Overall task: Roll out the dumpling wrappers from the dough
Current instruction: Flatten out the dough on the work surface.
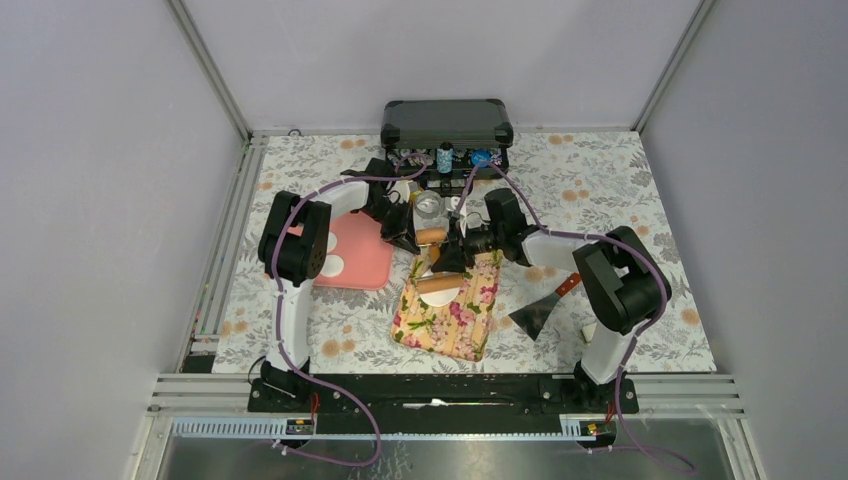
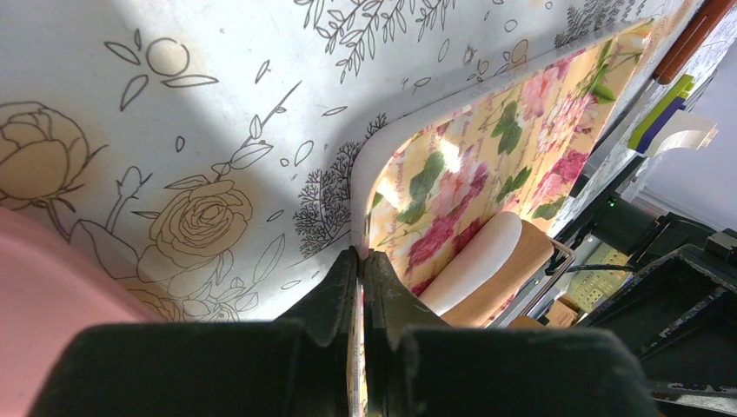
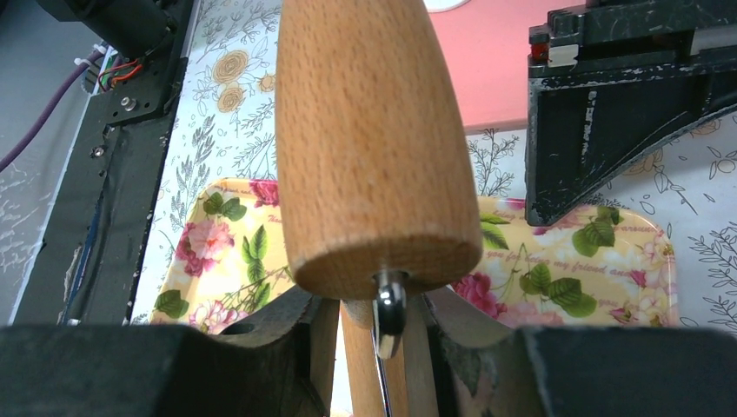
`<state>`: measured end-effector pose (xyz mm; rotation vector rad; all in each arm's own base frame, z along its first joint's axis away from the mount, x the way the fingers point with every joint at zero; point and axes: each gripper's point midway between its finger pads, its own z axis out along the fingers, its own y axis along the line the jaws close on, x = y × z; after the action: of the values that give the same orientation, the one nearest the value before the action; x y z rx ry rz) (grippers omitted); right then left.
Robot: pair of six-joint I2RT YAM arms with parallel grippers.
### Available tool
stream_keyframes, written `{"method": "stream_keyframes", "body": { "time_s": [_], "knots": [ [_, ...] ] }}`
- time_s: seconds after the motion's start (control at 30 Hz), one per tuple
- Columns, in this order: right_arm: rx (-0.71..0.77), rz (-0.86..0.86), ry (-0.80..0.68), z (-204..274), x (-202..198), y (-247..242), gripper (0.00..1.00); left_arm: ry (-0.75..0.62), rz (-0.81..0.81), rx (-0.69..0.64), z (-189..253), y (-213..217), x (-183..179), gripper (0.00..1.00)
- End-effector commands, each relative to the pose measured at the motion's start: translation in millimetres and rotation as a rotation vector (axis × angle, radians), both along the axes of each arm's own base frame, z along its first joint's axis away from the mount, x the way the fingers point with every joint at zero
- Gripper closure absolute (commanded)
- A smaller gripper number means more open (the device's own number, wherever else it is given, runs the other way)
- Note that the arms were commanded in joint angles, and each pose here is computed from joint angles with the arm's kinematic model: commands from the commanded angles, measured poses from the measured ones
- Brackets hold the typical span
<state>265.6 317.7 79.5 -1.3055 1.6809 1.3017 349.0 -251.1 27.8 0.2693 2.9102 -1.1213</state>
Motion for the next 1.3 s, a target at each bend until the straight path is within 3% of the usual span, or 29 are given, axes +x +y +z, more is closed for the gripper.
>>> {"method": "stream_keyframes", "body": {
  "time_s": [0.0, 1.27],
  "knots": [
    [-0.241, 0.009, 0.268, -76, -64, -34, 1.00, -0.040, 0.032, -0.062, 19, 1, 16, 1.00],
    [-0.146, 0.198, 0.090, -63, -110, -42, 1.00, -0.040, 0.044, -0.043, 16, 4, 16, 1.00]
  ]
}}
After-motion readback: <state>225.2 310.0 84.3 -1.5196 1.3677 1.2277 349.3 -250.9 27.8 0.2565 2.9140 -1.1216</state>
